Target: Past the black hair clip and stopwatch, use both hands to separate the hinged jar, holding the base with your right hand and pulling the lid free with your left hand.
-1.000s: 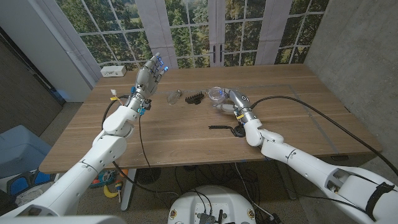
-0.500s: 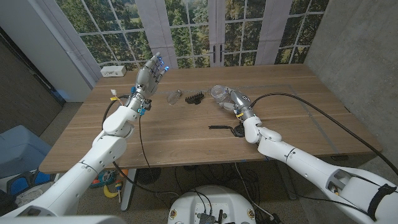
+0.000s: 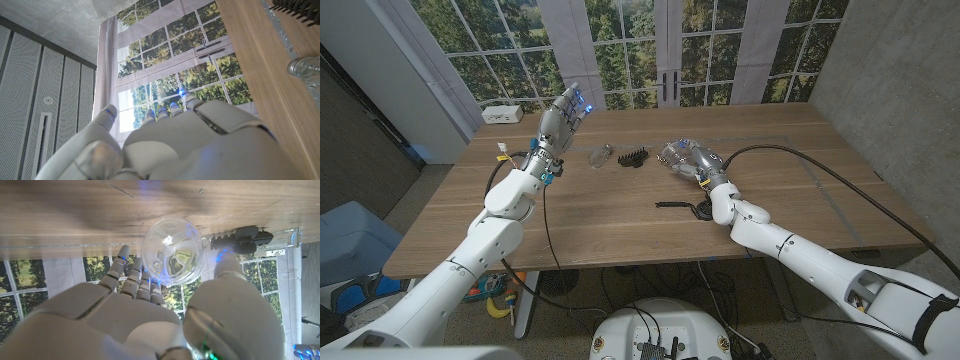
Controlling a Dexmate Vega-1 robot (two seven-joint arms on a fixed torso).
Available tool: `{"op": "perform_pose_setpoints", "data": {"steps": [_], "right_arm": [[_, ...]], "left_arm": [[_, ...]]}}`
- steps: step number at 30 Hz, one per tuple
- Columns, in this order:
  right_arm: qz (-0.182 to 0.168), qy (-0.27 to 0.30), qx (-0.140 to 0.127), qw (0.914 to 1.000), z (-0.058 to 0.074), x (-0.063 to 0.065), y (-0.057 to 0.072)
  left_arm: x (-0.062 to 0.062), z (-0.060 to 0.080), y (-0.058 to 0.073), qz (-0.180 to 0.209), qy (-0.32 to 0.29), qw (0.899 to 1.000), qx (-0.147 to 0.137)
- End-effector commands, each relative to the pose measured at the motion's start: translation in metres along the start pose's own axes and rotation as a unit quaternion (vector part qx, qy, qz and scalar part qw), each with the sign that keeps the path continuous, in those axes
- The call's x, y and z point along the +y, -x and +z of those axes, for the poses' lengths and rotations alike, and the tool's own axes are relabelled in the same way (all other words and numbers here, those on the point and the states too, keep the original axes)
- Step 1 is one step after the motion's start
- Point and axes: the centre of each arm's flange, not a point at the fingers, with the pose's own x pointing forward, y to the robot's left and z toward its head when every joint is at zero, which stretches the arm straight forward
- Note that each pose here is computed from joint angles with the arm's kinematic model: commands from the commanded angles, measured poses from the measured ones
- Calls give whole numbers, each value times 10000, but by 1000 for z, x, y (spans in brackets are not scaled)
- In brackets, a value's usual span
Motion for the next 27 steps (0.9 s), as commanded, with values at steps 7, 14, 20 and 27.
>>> {"op": "perform_pose_setpoints", "data": {"steps": [7, 14, 20, 27], "right_arm": [[-202, -1459, -440, 9881, -7, -19, 5], [-494, -2277, -869, 9686, -7, -35, 11], [-622, -2596, -1165, 9566, -5, -44, 16], [-752, -2920, -1393, 9432, -4, -51, 18]], "left_arm": [[1, -1, 0, -10, -8, 10000, 24], [1, -2, -1, -23, 0, 10000, 26], [3, -4, -1, -4, 7, 10000, 58], [4, -6, -2, -8, 23, 10000, 67]]}}
